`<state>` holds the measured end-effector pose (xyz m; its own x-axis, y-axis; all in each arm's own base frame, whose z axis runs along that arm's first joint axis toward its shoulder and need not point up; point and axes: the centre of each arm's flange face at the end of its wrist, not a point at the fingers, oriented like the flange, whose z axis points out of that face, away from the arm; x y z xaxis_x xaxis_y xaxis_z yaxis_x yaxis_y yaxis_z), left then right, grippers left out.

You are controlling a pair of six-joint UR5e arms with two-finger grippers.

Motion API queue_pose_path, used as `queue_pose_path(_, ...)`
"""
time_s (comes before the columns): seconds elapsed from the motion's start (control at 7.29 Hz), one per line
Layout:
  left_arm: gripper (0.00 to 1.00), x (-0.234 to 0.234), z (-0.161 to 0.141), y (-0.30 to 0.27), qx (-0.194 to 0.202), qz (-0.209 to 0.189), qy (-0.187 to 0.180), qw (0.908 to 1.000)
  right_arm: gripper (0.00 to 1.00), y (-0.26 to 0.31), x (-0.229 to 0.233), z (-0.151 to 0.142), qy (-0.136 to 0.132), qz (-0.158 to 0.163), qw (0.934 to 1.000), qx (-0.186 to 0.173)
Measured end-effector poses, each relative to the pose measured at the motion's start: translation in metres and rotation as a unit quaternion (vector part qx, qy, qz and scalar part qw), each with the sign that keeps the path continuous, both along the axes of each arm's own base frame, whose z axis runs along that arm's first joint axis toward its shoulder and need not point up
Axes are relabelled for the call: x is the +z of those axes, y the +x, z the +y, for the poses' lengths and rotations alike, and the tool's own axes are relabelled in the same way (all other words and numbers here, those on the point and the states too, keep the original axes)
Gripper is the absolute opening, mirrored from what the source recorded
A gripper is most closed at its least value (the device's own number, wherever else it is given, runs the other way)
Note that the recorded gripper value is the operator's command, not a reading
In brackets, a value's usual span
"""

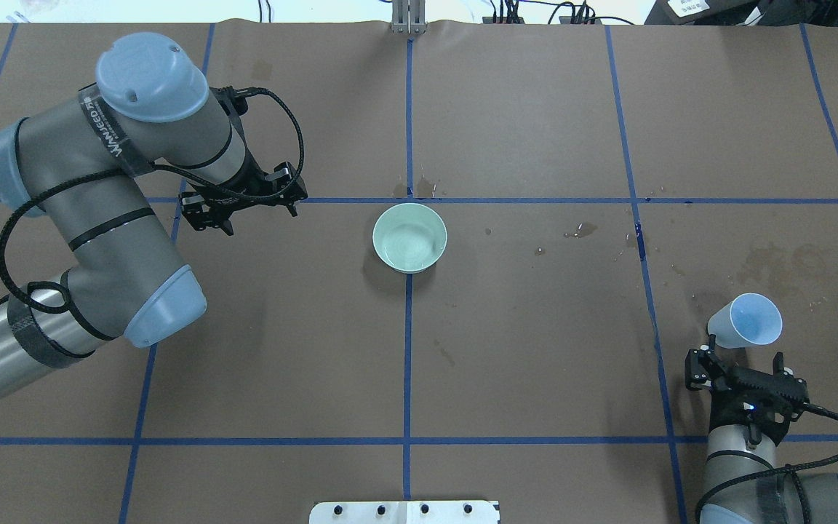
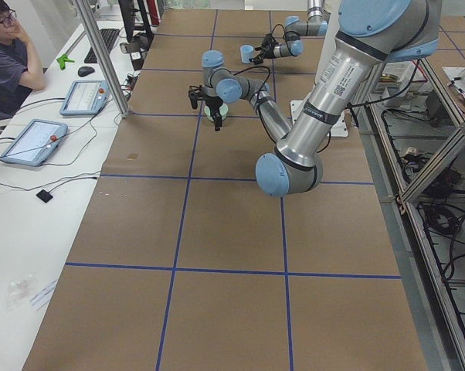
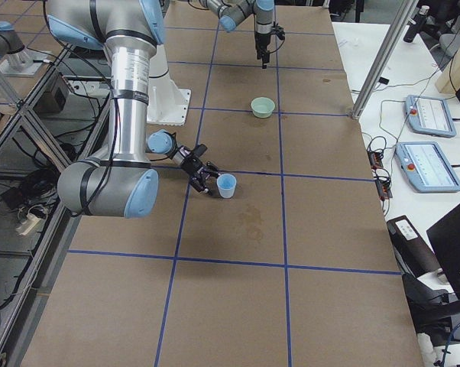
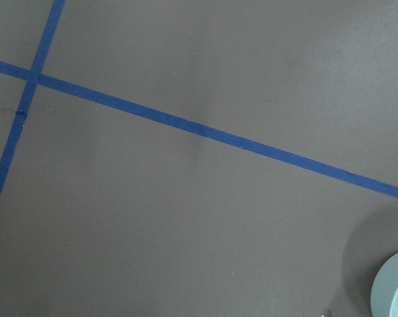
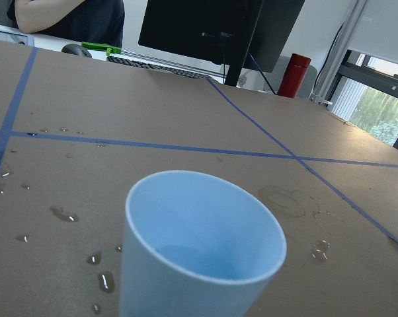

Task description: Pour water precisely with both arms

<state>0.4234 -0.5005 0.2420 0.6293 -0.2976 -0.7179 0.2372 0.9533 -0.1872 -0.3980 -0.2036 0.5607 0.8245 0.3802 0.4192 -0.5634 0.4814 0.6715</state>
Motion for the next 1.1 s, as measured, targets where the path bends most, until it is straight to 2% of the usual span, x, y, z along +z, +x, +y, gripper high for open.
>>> queue_pose_path(0.55, 1.00, 0.002, 0.000, 0.000, 0.000, -0.001, -0.001, 1.0000, 0.97, 0.001, 0.010, -0.013, 0.016, 0.009, 0.9998, 0.011)
queue_pose_path(1.1, 1.00, 0.002, 0.000, 0.000, 0.000, -0.001, -0.001, 1.0000, 0.97, 0.002, 0.016, -0.027, 0.021, -0.004, 0.9996, 0.020)
